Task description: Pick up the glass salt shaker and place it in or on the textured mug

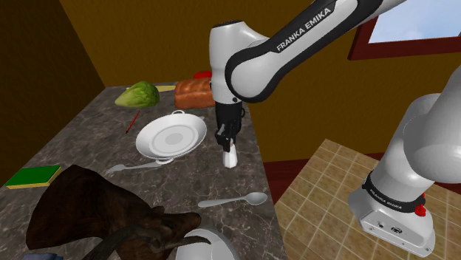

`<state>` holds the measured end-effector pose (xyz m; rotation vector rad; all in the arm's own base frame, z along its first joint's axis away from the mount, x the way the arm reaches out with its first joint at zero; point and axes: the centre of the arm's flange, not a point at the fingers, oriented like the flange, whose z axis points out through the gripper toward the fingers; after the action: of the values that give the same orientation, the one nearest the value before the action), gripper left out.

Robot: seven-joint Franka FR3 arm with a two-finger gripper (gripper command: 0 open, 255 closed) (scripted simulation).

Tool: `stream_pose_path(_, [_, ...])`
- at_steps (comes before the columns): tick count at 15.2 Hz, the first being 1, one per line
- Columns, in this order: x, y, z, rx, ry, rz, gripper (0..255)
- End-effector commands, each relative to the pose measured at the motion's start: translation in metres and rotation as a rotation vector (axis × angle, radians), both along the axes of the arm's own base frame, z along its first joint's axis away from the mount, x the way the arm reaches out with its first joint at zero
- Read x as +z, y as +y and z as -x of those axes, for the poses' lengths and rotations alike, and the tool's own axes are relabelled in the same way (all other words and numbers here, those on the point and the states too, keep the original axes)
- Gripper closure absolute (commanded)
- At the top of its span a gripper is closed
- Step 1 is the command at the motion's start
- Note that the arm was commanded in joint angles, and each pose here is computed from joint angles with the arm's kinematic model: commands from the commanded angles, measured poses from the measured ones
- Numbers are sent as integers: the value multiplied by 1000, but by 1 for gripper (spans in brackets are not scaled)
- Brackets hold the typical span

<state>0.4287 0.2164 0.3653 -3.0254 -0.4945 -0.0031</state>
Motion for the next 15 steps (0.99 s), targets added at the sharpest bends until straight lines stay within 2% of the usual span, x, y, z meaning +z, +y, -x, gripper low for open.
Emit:
stream_pose_path(1, [8, 0, 0, 0, 1, 0, 255])
stream_pose_path(15, [82, 0, 0, 0, 1, 0, 255])
